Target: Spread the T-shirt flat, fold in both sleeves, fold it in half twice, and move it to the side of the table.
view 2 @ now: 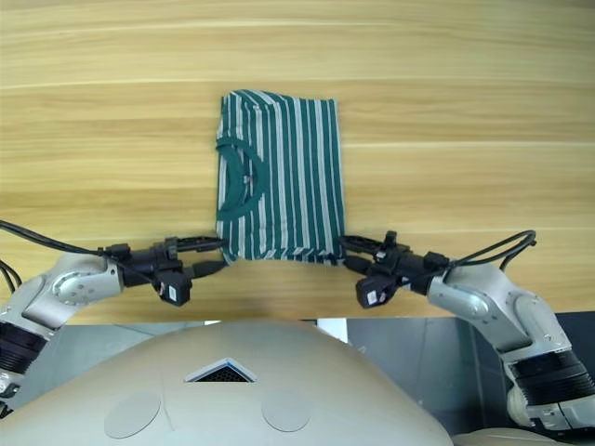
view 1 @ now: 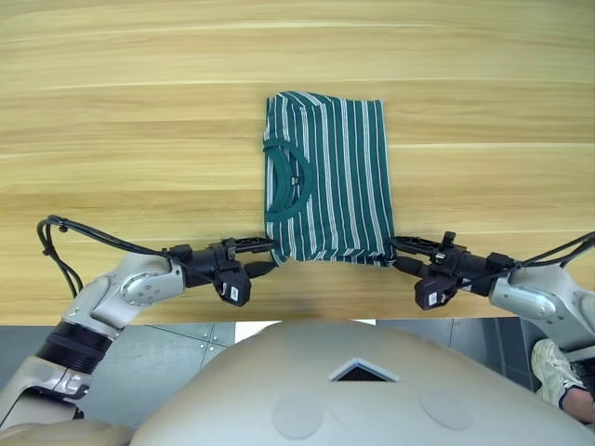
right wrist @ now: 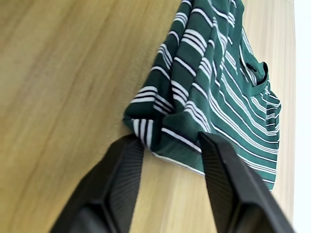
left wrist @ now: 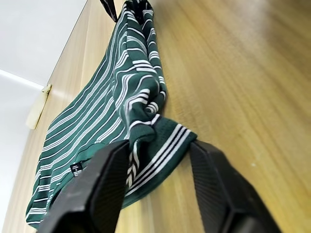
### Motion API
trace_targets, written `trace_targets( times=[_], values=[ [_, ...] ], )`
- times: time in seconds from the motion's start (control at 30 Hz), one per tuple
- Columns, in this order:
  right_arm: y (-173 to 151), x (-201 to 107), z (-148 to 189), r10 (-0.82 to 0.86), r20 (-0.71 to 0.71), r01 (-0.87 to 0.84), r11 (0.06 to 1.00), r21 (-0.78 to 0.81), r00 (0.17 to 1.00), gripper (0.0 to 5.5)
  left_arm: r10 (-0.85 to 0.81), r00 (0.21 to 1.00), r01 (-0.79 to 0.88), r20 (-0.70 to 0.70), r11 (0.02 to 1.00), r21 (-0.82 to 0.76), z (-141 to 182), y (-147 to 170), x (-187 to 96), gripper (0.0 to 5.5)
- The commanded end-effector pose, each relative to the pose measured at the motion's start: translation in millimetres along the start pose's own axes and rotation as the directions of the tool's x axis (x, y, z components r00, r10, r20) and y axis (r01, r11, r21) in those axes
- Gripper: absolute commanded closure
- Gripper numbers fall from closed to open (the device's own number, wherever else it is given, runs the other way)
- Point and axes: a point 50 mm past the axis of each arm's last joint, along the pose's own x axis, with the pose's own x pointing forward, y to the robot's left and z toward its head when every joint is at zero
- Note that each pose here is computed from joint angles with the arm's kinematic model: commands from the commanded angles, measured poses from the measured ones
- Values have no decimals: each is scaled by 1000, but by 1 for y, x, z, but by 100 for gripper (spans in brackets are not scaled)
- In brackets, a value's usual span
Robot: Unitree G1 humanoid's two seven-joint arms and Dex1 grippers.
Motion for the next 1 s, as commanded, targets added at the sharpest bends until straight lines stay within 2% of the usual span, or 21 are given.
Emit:
trace_targets(
  times=[0.03,0.13,0.23,0.37,0.57,0.77,0.93,1.0],
  values=[
    [13,-4,-3,105,-37,-104,994,14,994,429,-125,989,123,-80,992,-26,-12,-19,1,395],
    [14,-3,-3,103,-34,-102,995,18,994,500,-99,992,98,-72,995,-14,-14,-14,4,457],
    [13,-1,-2,97,-30,-96,995,20,995,548,-73,996,73,-49,997,-2,-14,-10,10,497],
    [16,0,0,85,-26,-84,996,37,996,550,-44,998,45,-53,999,5,-18,-6,10,544],
    [0,5,2,-82,17,81,993,82,996,550,-60,997,59,-46,998,-25,-16,-14,6,550],
    [-8,3,8,-228,72,210,956,203,971,550,-48,998,44,-39,994,-99,-9,-26,-4,550],
    [2,-9,15,-234,71,203,930,305,970,550,-12,999,5,-30,971,-238,12,-42,-13,550],
    [3,-15,16,-239,67,206,924,322,969,550,67,997,-72,-29,962,-262,16,-34,-17,550]
  ],
)
